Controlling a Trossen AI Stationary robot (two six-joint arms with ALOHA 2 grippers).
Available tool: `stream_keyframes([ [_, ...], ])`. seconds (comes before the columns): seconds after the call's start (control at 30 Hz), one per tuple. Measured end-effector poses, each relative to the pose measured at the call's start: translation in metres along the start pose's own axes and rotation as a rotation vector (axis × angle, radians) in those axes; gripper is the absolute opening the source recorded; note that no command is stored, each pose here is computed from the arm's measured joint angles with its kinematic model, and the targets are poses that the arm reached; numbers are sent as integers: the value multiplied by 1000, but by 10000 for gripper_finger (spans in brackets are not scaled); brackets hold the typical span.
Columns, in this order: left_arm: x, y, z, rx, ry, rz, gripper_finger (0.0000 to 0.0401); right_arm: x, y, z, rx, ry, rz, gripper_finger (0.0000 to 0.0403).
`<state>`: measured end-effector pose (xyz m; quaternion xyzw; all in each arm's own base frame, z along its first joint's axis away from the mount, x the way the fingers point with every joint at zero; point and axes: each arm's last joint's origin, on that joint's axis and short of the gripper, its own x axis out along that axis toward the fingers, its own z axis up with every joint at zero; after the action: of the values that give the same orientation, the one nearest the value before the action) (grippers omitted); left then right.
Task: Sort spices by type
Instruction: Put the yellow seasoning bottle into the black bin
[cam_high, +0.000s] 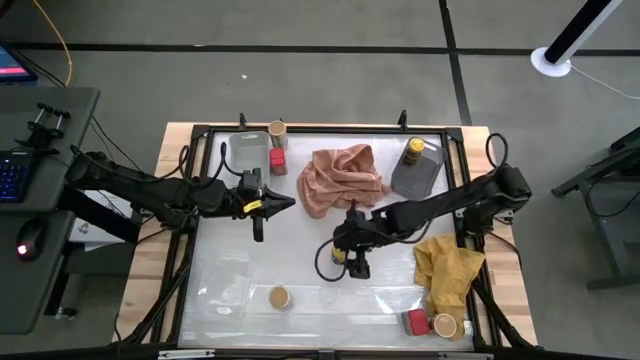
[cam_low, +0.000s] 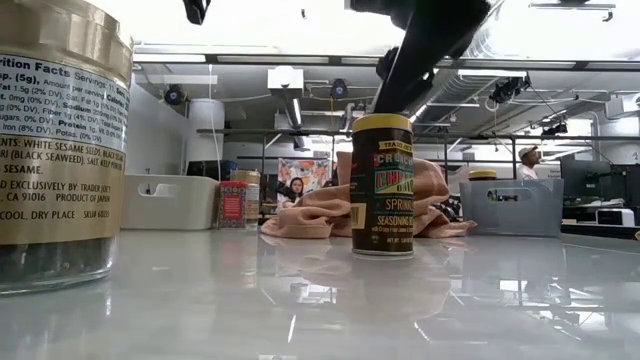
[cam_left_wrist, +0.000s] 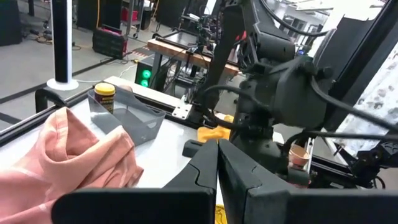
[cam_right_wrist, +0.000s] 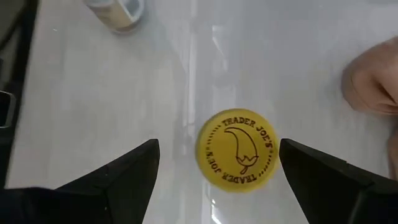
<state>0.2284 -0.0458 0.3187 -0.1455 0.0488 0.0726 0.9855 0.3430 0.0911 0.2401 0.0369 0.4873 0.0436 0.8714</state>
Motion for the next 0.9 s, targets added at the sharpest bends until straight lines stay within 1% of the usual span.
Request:
stream_keyframes([
  [0.07,0,0,0,1,1,0,0,3,-1,0,0,1,-24,327],
  [0.37,0,1,-2,10,22,7,0,11,-2,0,10,3,-47,327],
  [0.63,0,0,-2,10,26,-4,0,39,-3,-7,20,76,-56,327],
  [0.9,0,0,-3,11,28,-4,0,43,-4,-6,53,66,-57,327],
])
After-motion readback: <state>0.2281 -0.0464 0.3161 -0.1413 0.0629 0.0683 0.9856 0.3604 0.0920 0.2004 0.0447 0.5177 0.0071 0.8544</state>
